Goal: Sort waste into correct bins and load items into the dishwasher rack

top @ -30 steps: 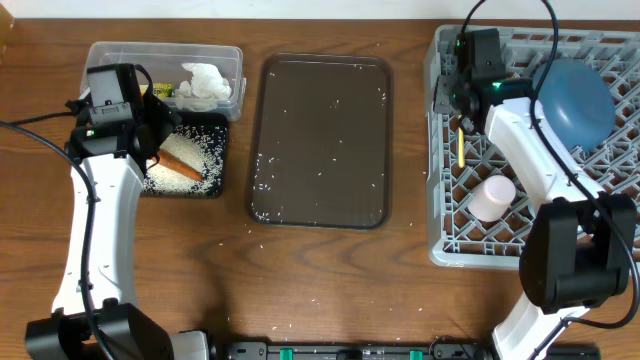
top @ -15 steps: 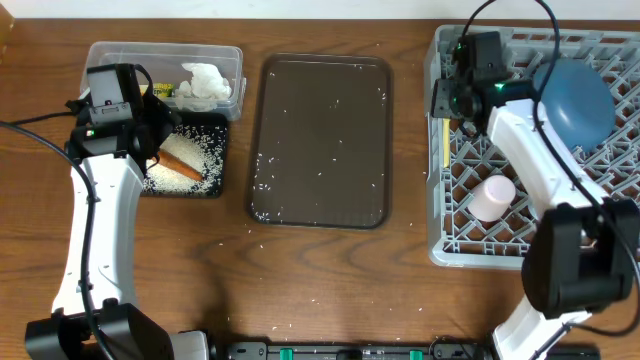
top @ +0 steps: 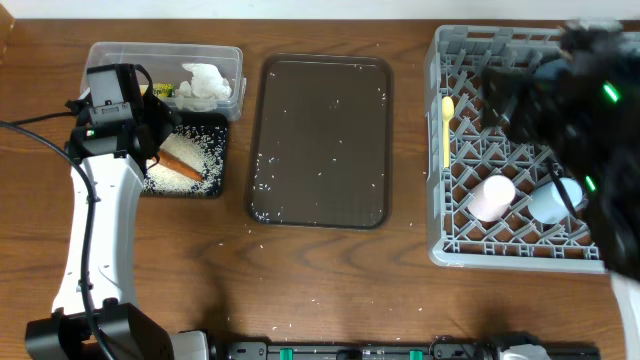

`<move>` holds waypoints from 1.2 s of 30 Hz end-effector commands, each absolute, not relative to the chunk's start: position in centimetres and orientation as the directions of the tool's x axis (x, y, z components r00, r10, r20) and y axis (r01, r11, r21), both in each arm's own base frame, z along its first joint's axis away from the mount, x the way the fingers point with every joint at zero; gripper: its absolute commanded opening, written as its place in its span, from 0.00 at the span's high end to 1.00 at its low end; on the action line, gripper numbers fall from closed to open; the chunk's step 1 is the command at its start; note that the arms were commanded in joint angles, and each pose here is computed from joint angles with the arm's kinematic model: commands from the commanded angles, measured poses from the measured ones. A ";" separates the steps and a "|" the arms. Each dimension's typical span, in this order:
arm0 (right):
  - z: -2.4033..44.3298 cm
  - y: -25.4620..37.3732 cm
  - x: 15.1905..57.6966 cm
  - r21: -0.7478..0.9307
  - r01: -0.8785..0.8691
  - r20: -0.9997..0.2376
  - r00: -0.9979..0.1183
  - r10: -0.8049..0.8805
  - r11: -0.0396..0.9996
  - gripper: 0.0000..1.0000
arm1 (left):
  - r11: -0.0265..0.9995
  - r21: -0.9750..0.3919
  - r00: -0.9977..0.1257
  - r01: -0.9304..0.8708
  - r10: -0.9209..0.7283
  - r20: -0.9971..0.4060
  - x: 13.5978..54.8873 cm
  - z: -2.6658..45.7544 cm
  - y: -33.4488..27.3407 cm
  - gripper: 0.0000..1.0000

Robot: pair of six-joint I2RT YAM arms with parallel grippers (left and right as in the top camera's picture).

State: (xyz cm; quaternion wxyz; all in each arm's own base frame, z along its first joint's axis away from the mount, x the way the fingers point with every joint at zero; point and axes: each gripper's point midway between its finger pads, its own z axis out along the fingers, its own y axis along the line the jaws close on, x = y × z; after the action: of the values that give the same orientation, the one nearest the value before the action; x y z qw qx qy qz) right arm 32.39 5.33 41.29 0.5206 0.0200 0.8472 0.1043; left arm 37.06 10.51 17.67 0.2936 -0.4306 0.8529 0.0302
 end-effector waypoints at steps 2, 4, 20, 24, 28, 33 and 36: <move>41.7 3.6 29.2 0.104 -0.043 -0.893 -0.443 0.075 0.994 0.01 | 0.628 -0.207 -0.447 -0.750 -0.712 -0.542 37.4 18.4 10.8 0.02; 42.2 2.5 27.2 0.081 -0.011 -0.902 -0.426 0.069 0.997 0.01 | 0.628 -0.207 -0.447 -0.750 -0.712 -0.542 37.4 18.4 10.8 0.02; 33.8 -0.4 22.3 0.089 0.081 -0.950 -0.293 0.109 0.993 0.01 | 0.628 -0.207 -0.447 -0.750 -0.712 -0.542 37.4 18.4 10.8 0.02; 29.8 0.3 22.8 0.124 0.019 -0.977 -0.173 0.126 0.992 0.01 | 0.628 -0.207 -0.447 -0.750 -0.712 -0.542 37.4 18.4 10.8 0.02; 26.4 1.0 23.5 0.134 -0.036 -0.989 -0.076 0.131 0.990 0.01 | 0.628 -0.207 -0.447 -0.750 -0.712 -0.542 37.4 18.4 10.8 0.02; 22.9 1.1 24.3 0.144 -0.045 -0.990 -0.011 0.144 0.988 0.01 | 0.628 -0.207 -0.447 -0.750 -0.712 -0.542 37.4 18.4 10.8 0.02; 21.3 1.1 24.5 0.164 -0.049 -0.986 0.008 0.164 0.985 0.01 | 0.628 -0.207 -0.447 -0.750 -0.712 -0.542 37.4 18.4 10.8 0.02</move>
State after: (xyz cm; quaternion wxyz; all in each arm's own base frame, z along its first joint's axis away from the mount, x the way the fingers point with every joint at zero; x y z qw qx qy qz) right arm 24.48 1.03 22.11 0.7025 0.0379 0.7076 0.0651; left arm 37.06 10.51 17.67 0.2936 -0.4306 0.8529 0.0302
